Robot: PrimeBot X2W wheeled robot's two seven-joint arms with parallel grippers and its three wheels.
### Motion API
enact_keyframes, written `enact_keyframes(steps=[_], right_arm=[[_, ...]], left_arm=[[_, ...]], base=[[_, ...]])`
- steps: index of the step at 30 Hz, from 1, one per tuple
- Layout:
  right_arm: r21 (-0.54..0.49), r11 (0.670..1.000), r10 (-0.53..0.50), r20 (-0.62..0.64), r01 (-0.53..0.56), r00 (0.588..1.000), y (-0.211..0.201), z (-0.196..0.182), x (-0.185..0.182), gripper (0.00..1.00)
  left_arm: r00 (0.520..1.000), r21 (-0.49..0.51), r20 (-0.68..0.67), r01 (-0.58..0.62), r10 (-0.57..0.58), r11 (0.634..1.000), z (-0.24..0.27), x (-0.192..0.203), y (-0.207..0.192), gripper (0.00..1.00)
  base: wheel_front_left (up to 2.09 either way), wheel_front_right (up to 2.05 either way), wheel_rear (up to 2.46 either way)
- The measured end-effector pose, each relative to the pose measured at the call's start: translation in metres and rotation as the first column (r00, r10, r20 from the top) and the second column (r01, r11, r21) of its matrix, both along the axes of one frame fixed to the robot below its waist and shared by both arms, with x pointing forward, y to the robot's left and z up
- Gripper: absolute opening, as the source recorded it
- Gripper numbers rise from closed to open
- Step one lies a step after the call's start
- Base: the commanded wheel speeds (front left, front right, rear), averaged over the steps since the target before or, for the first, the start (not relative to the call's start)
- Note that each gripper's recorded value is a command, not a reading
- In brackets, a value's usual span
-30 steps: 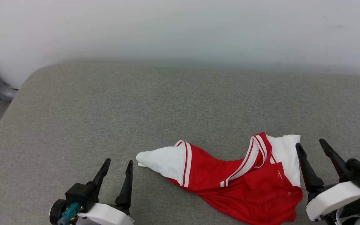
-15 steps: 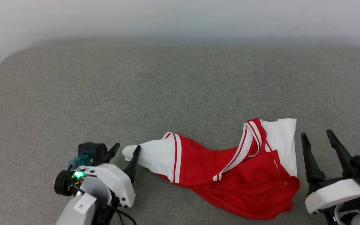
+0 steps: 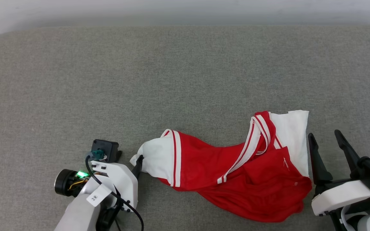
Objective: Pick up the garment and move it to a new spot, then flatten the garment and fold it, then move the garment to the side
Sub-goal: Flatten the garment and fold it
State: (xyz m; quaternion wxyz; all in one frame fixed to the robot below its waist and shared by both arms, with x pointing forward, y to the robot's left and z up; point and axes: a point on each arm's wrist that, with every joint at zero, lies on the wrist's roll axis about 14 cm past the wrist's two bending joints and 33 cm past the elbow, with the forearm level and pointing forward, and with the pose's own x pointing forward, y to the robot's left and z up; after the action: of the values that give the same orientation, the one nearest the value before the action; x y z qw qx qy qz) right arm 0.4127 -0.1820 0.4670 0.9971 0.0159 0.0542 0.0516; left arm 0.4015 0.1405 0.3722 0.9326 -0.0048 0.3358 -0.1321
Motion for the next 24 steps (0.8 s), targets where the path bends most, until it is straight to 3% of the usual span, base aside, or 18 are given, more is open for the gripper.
enact_keyframes(steps=[1, 2, 3, 7, 11, 18, 24], right_arm=[[0.002, 1.0, 0.001, -0.003, -0.001, 1.0, 0.001, -0.001, 0.001, 1.0], [0.002, 1.0, 0.004, -0.004, -0.004, 1.0, 0.002, -0.002, 0.001, 1.0], [-0.001, 1.0, 0.008, -0.007, -0.008, 1.0, 0.004, -0.003, 0.002, 1.0], [-0.003, 1.0, 0.026, -0.01, -0.026, 1.0, 0.01, -0.005, 0.005, 1.0], [-0.006, 1.0, 0.03, -0.006, -0.03, 1.0, 0.012, -0.003, 0.004, 1.0], [-0.012, 1.0, 0.028, 0.016, -0.028, 0.999, 0.011, 0.007, -0.001, 1.0], [-0.007, 1.0, 0.03, 0.033, -0.029, 0.999, 0.014, 0.014, -0.01, 1.0]], left_arm=[[1.0, 0.0, -0.005, 0.012, -0.012, 1.0, -0.001, -0.002, -0.002, 1.0], [1.0, -0.001, -0.01, 0.024, -0.024, 1.0, -0.002, -0.003, -0.004, 0.8], [0.999, 0.004, -0.014, 0.038, -0.038, 0.999, -0.004, -0.005, -0.006, 0.0], [0.996, -0.01, -0.035, 0.083, -0.083, 0.996, -0.006, -0.011, -0.017, 0.0], [0.999, -0.033, -0.012, 0.052, -0.053, 0.998, 0.0, -0.011, -0.015, 0.0], [0.986, -0.142, 0.151, -0.044, 0.066, 0.989, 0.046, 0.001, 0.0, 0.0], [0.942, -0.199, 0.32, -0.037, 0.1, 0.979, 0.112, 0.009, 0.011, 0.0]], base=[[0.0, 0.0, 0.0], [0.0, 0.0, 0.0], [0.0, 0.0, 0.0], [0.0, 0.0, 0.0], [0.0, 0.0, 0.0], [0.0, 0.0, 0.0], [0.0, 0.0, 0.0]])
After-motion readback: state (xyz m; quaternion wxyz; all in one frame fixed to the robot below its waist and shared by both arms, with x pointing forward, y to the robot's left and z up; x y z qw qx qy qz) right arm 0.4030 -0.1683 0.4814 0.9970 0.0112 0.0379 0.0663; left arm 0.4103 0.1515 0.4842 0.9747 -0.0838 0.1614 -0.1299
